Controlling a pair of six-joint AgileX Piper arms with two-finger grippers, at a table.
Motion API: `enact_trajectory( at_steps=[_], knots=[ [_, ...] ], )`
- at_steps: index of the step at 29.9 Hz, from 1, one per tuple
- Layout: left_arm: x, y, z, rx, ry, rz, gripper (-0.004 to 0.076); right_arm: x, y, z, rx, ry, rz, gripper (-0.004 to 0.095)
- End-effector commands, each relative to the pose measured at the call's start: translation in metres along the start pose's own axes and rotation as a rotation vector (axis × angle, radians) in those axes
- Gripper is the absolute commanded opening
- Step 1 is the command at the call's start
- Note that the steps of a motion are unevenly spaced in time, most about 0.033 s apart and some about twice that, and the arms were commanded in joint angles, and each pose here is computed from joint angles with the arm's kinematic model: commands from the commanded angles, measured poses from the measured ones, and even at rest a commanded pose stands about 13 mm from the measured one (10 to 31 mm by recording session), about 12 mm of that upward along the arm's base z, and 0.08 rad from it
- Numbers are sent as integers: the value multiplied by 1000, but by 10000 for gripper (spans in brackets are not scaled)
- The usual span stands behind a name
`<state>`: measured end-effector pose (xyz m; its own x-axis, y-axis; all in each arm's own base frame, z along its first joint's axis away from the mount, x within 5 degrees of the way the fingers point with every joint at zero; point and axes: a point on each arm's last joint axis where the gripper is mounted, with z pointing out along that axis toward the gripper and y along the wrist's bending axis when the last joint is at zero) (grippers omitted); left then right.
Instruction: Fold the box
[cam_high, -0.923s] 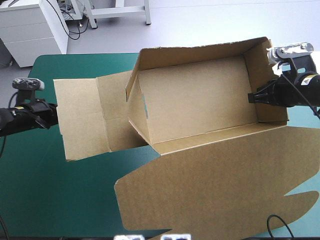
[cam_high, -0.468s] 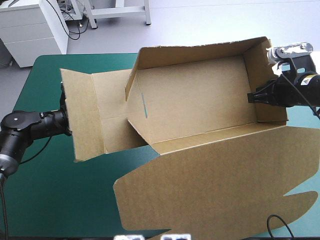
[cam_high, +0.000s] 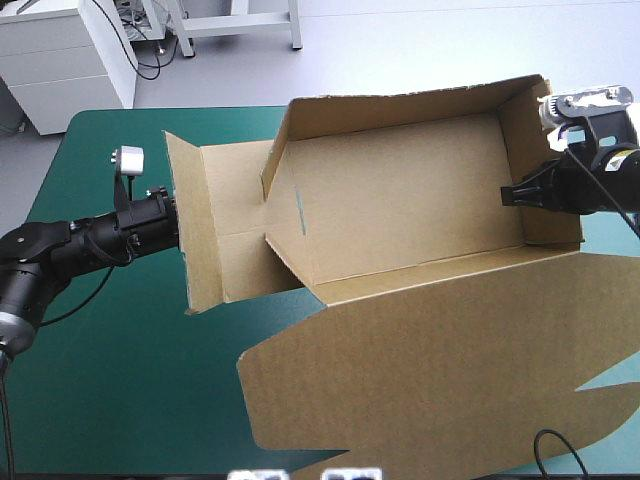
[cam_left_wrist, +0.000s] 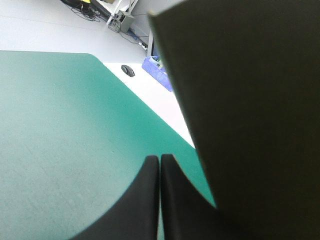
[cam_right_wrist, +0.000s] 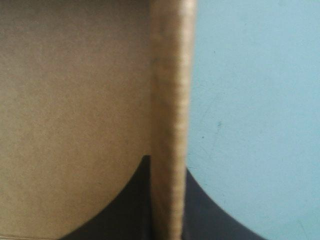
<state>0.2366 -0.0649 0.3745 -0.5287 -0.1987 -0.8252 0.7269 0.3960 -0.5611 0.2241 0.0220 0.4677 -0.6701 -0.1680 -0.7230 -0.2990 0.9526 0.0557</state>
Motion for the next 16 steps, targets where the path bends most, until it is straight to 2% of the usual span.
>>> enact_trajectory(
  at_steps=[1, 8, 16],
  knots=[
    [-15, -33, 0, 165, -49, 40, -8, -8, 4, -18, 5, -132, 17, -19],
    [-32, -66, 12, 267, -24, 123, -8, -10, 2, -11, 3, -117, 21, -19],
    [-37, -85, 19, 294, 43, 187, -3, -12, 0, -11, 11, -132, 25, -19]
  ],
)
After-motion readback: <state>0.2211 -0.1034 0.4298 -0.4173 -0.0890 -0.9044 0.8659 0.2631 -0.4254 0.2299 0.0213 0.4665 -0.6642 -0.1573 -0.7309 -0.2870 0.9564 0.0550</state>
